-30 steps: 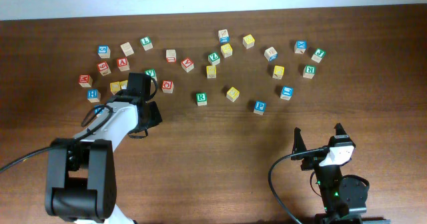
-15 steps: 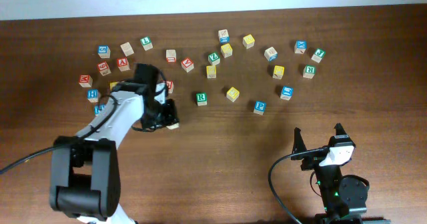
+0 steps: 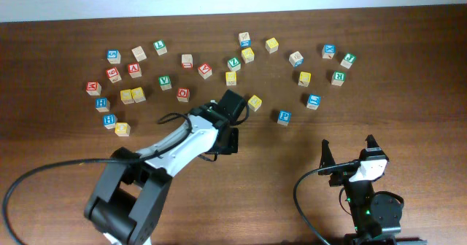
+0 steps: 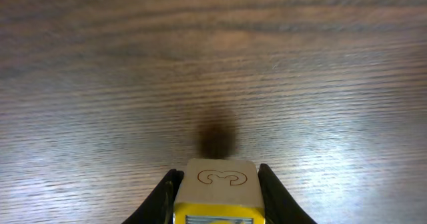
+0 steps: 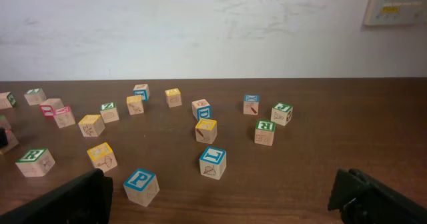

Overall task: Spell out CVPR
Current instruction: 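Lower the yellow C block at table center and open the left gripper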

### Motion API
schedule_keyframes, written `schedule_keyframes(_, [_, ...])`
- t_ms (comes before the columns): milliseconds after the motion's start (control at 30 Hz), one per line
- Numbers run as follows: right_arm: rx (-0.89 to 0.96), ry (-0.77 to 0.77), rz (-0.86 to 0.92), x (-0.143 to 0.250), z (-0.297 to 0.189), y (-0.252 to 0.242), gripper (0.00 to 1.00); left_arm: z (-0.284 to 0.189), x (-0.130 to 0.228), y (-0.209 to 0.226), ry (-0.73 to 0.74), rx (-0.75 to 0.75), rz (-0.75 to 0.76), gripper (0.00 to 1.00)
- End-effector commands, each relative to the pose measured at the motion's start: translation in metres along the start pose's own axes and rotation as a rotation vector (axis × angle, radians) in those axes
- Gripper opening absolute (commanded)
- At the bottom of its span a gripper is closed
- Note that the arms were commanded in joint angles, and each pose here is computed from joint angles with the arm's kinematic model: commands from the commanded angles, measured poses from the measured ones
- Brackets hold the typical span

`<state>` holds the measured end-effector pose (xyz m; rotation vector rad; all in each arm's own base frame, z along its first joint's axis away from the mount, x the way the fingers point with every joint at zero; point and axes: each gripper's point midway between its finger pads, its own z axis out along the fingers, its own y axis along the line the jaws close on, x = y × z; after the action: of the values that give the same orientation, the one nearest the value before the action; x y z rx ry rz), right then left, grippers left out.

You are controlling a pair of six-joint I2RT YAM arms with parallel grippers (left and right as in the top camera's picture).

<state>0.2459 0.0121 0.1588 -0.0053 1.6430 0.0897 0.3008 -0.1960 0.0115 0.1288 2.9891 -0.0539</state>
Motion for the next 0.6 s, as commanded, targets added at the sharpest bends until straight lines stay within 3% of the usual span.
schedule_keyframes(0, [0.009, 0.004, 0.0, 0.002, 0.0, -0.002, 0.98, 0.011, 0.001, -0.001, -0.001, -0.042, -0.001, 0.26])
schedule_keyframes(333, [0.009, 0.004, 0.0, 0.002, 0.0, -0.002, 0.98, 0.009, -0.012, 0.018, -0.071, -0.144, -0.045, 0.28])
schedule_keyframes(567, [0.009, 0.004, 0.0, 0.002, 0.0, -0.002, 0.98, 0.01, -0.018, 0.033, -0.056, -0.135, -0.098, 0.25])
